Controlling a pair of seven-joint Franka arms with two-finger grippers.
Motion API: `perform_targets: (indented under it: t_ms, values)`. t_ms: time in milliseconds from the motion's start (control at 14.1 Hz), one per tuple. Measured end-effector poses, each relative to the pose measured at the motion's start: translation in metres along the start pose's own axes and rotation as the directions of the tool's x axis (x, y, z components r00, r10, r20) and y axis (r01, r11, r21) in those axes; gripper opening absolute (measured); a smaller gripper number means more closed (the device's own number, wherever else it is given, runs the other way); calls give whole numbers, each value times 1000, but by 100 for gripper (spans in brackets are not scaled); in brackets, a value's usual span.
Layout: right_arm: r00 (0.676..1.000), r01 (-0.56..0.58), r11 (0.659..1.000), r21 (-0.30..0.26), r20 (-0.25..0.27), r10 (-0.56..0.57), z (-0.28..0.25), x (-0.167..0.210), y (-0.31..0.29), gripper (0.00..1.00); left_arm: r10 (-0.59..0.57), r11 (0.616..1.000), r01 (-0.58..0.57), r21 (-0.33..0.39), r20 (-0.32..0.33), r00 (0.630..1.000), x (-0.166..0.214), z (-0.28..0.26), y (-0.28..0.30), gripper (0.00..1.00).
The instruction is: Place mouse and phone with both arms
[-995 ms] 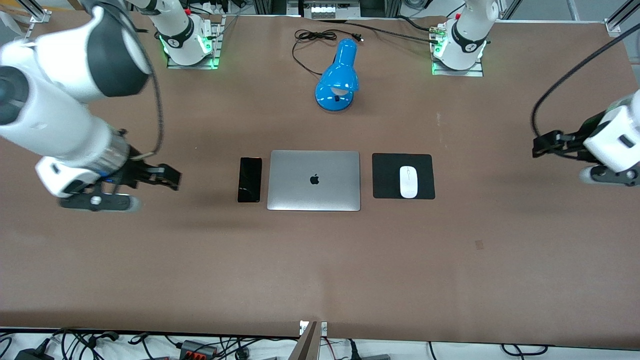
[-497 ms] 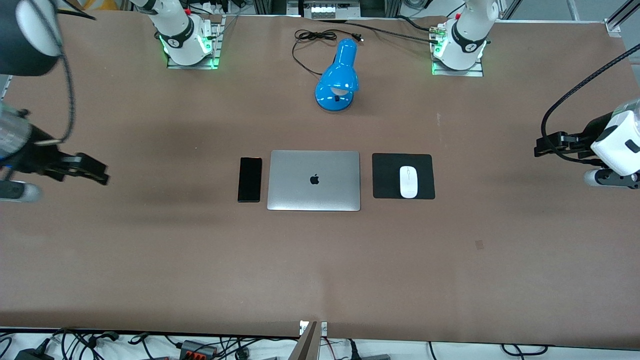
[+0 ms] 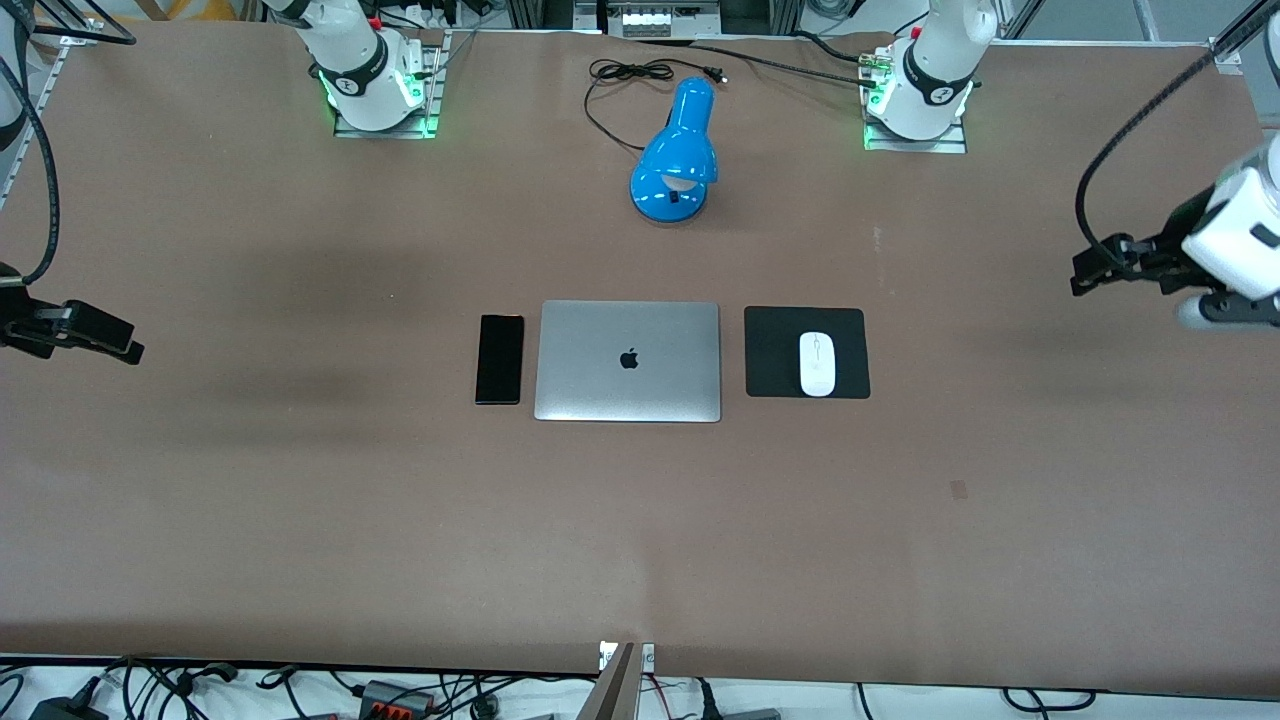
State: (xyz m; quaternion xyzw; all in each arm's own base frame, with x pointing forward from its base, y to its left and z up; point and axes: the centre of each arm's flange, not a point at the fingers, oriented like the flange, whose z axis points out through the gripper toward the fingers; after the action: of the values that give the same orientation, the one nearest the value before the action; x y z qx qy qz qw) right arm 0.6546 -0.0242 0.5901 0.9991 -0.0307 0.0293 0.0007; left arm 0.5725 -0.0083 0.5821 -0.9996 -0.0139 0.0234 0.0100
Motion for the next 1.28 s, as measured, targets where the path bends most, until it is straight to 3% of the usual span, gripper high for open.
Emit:
perform_targets:
  t_ms: [782, 1279]
  values:
    - [995, 96, 995, -25, -16, -97, 2, -77, -2, 100, 4, 1000, -4, 3, -4, 1000, -11, 9, 2, 100]
    - [1000, 28, 999, -24, -8, -28, 6, -81, -2, 100, 2, 1000, -2, 2, 2, 1000, -10, 13, 1, 100]
